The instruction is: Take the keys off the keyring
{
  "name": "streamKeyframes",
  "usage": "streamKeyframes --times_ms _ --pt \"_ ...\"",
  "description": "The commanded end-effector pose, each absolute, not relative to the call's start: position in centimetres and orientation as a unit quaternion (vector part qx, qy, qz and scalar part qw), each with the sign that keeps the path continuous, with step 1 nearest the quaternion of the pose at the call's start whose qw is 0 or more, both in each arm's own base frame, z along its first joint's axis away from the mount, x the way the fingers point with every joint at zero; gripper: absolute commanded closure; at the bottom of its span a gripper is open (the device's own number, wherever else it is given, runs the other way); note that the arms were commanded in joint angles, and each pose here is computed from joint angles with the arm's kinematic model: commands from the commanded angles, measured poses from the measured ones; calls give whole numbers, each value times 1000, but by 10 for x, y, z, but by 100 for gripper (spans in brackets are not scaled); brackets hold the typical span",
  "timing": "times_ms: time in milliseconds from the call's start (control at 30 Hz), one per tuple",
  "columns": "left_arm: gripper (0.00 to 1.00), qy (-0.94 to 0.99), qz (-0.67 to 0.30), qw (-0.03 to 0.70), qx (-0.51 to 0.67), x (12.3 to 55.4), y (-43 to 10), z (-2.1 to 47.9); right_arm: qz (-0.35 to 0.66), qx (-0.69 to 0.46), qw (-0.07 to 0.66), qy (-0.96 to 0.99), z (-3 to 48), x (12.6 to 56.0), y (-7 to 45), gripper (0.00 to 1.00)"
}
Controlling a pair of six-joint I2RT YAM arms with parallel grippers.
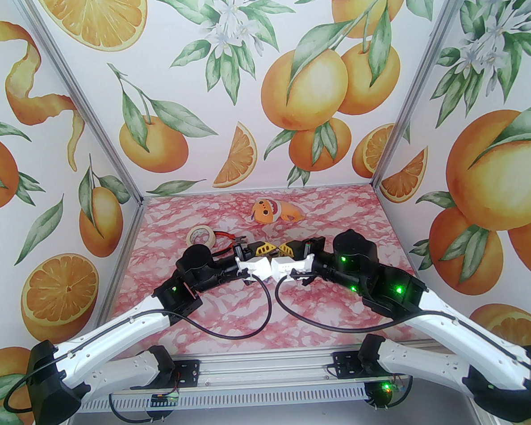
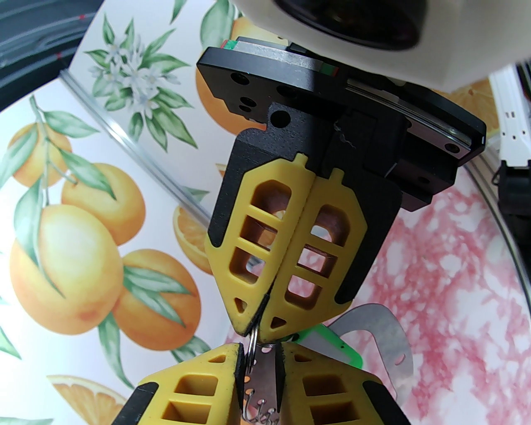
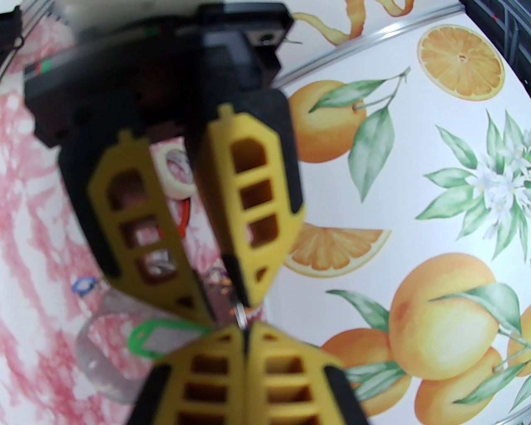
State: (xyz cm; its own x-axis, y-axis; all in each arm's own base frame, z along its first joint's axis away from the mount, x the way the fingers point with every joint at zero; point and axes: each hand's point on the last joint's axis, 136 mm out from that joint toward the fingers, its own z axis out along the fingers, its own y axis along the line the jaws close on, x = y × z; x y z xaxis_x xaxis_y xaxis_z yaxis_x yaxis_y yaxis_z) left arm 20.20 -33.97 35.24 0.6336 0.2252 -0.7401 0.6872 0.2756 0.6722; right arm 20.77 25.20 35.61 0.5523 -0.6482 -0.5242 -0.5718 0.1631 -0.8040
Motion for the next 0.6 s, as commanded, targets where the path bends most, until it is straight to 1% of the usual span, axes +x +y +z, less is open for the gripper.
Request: streamKeyframes --times_ms 0,33,267,433,467,500,533,567 --pt "82 391 -161 690 587 201 -343 344 -20 -629 636 447 378 203 257 100" --pt "84 390 -162 691 587 201 -343 344 -20 -630 635 447 379 203 257 100" --pt "89 382 -153 694 591 203 -347 347 -12 -621 641 451 383 202 256 100" --pt "96 361 -139 702 598 202 -347 350 0 -613 644 457 388 199 252 100" --pt "98 354 -137 706 598 201 -347 352 7 -612 642 462 388 197 250 99" --pt "100 347 -138 710 598 199 -348 355 14 -612 639 465 389 195 248 90" --pt "100 341 -141 712 598 197 -348 357 20 -610 637 471 390 195 245 86" --pt "100 336 -144 713 598 195 -348 359 26 -607 635 477 391 194 243 86"
